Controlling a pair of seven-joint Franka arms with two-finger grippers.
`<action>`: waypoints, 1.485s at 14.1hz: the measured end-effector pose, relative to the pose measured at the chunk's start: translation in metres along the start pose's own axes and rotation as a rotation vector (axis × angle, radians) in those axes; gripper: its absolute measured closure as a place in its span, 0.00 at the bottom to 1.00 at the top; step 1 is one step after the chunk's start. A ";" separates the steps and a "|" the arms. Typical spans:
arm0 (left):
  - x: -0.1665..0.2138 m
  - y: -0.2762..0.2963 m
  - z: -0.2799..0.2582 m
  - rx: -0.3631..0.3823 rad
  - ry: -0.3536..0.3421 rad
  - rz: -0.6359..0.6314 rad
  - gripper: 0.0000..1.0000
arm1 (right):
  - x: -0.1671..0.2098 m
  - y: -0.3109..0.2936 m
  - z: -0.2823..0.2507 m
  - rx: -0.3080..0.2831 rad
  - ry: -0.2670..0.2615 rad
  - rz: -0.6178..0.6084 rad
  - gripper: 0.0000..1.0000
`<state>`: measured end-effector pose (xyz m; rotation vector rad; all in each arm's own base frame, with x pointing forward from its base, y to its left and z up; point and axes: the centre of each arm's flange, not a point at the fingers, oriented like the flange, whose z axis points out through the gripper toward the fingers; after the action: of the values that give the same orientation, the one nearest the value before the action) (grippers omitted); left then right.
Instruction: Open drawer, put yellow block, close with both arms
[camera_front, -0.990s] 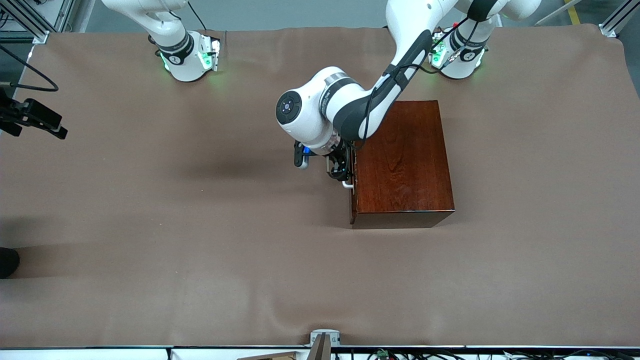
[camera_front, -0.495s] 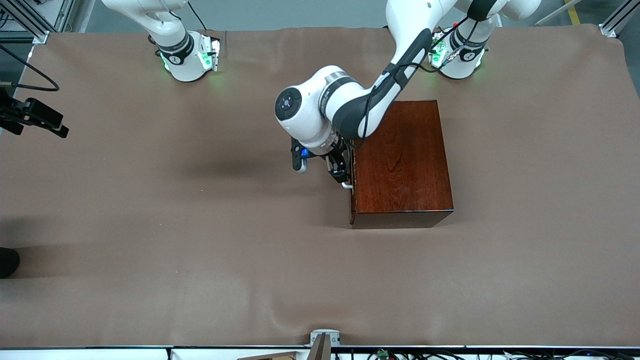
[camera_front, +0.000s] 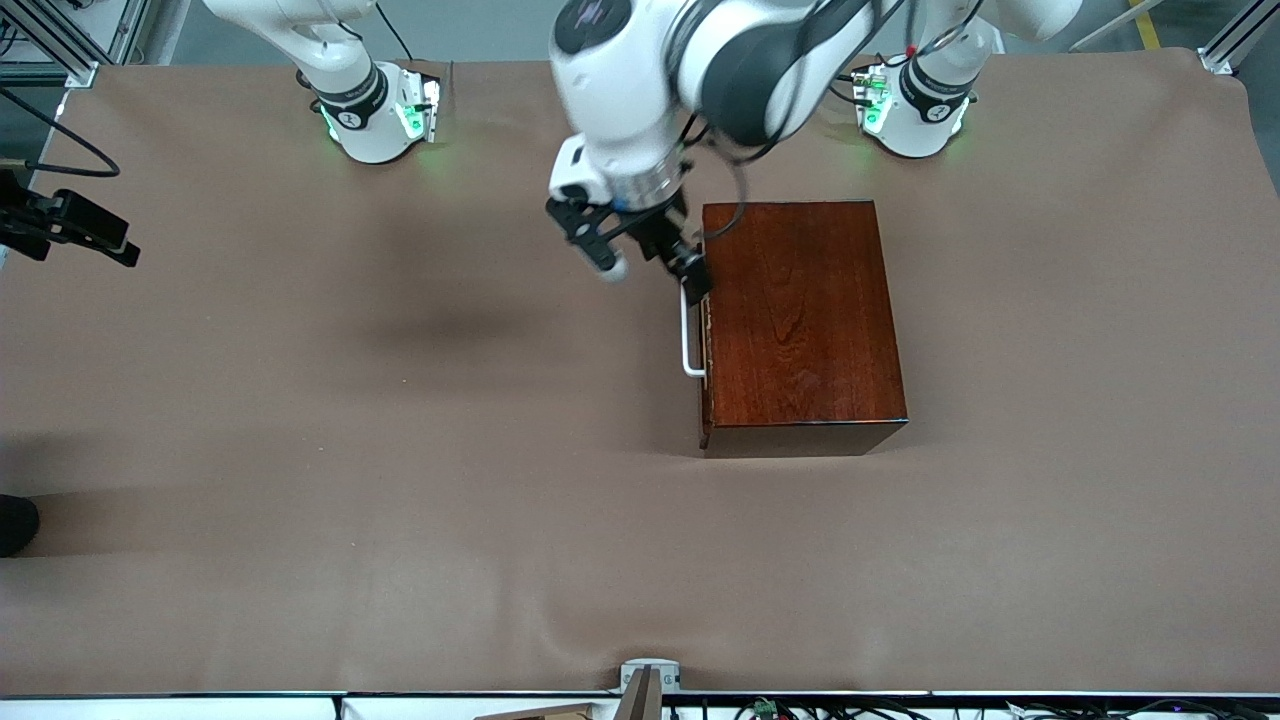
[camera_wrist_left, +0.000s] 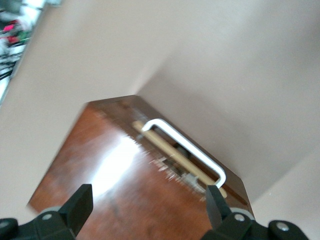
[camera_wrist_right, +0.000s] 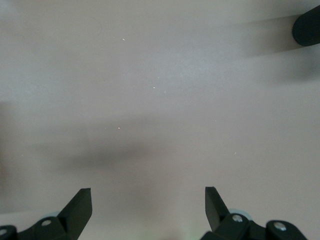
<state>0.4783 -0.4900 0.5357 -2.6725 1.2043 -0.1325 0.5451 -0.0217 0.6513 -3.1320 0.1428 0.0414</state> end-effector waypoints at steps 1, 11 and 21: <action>-0.013 -0.034 -0.019 -0.013 0.012 -0.064 0.00 | 0.000 0.000 0.000 0.000 0.000 0.000 0.00; -0.170 -0.307 -0.037 -0.101 -0.113 -0.728 0.00 | 0.000 0.002 -0.003 0.000 0.005 0.004 0.00; -0.269 -0.376 -0.015 -0.235 -0.105 -0.872 0.00 | -0.001 0.006 -0.002 -0.001 -0.004 0.012 0.00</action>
<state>0.5719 -0.0486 0.6356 -3.1575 -0.0463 0.0262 0.5435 -0.0280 0.6531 -3.1316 0.1612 0.0484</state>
